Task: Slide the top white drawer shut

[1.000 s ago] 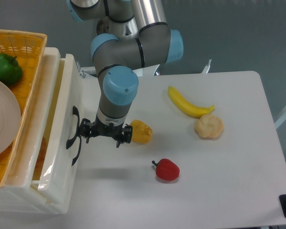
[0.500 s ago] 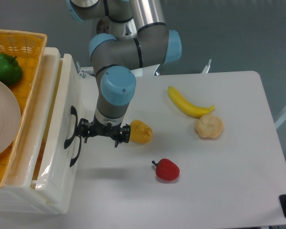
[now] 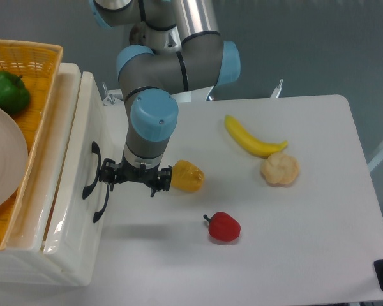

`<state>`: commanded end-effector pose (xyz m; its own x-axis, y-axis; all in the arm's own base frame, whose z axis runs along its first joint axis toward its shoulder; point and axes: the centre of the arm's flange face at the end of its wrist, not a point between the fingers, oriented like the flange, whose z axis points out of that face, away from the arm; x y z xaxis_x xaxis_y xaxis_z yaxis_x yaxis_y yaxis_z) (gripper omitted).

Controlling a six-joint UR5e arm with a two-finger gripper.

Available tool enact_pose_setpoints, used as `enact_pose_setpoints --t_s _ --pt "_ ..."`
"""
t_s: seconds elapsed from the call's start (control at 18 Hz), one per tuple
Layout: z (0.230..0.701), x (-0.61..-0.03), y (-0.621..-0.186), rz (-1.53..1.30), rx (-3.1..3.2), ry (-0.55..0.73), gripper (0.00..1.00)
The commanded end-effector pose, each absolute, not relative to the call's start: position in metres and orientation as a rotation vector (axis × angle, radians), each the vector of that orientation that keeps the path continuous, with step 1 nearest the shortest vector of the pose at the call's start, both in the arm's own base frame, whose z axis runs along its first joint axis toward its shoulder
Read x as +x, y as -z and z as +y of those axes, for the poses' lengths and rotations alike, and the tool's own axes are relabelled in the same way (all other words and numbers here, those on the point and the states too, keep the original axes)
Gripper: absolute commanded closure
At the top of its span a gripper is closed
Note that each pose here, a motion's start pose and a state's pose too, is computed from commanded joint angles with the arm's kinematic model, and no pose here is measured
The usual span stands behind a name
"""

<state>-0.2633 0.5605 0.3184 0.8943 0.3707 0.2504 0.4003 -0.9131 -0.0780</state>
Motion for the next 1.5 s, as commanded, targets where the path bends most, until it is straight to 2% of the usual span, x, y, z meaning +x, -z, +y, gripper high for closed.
enact_pose_setpoints --t_s 1.06,1.17,1.39,1.5 --pt "0.557 -0.289 -0.329 -0.541 -2.912 0.312 0.0" --pt "0.546 -0.308 -0.334 -0.536 -2.909 0.275 0.0" --pt "0.523 -0.346 -0.349 -0.441 -2.97 0.087 0.0" --pt "0.505 -0.367 -0.36 -0.446 -2.956 0.053 0.0"
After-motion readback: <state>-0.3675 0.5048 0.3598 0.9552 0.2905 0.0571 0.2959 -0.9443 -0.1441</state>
